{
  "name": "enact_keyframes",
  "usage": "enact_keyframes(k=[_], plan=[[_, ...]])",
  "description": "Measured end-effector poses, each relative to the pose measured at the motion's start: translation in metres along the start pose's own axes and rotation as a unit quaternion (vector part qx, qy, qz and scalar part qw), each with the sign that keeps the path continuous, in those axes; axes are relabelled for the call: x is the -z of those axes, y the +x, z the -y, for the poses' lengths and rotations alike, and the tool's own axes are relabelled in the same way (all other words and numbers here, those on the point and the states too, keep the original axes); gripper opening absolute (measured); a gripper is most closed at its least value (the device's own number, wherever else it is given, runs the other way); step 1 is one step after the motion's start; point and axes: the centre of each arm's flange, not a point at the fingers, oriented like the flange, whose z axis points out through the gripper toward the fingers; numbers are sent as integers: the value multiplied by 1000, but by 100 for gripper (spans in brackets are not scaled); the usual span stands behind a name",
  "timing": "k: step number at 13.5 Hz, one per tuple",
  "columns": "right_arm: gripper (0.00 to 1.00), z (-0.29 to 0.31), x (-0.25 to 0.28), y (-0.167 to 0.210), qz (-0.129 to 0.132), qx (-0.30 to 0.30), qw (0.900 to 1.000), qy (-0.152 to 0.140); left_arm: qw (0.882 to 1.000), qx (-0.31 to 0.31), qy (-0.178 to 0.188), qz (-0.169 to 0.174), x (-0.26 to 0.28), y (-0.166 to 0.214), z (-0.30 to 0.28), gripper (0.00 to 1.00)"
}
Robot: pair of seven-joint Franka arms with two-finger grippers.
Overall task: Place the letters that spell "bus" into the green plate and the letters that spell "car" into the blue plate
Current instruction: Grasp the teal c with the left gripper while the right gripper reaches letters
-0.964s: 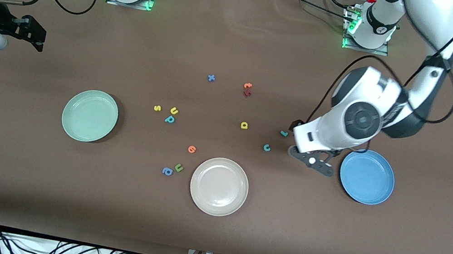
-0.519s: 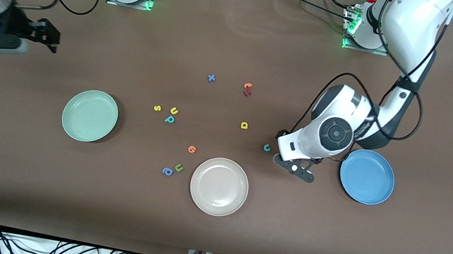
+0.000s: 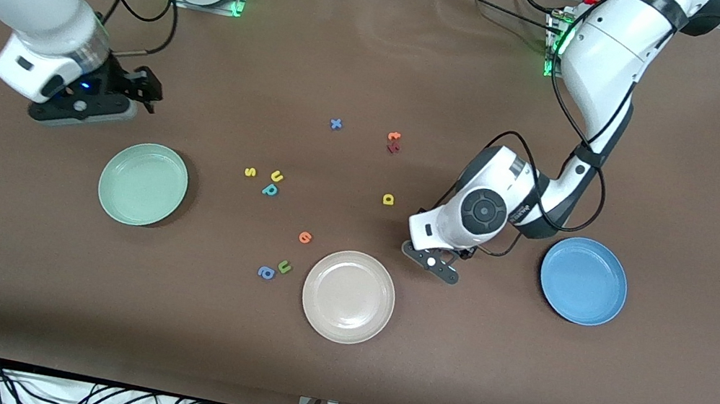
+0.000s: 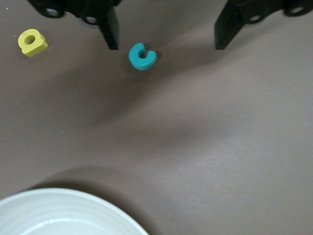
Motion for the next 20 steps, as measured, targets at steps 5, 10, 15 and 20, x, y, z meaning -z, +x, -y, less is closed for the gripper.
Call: enact_keyframes(k=[5, 10, 15, 20], plan=[[99, 46, -42, 16, 6, -80, 997, 14, 1000, -18, 10, 5, -16, -5, -14, 59], [99, 87, -109, 20, -6, -131, 991, 31, 1000, -21, 11, -3, -25, -6, -15, 51], [99, 133, -171, 14, 11, -145, 988, 45, 1000, -23, 13, -10, -23, -4, -15, 28], [96, 141, -214, 14, 17, -154, 986, 59, 1000, -23, 14, -15, -20, -2, -12, 28]])
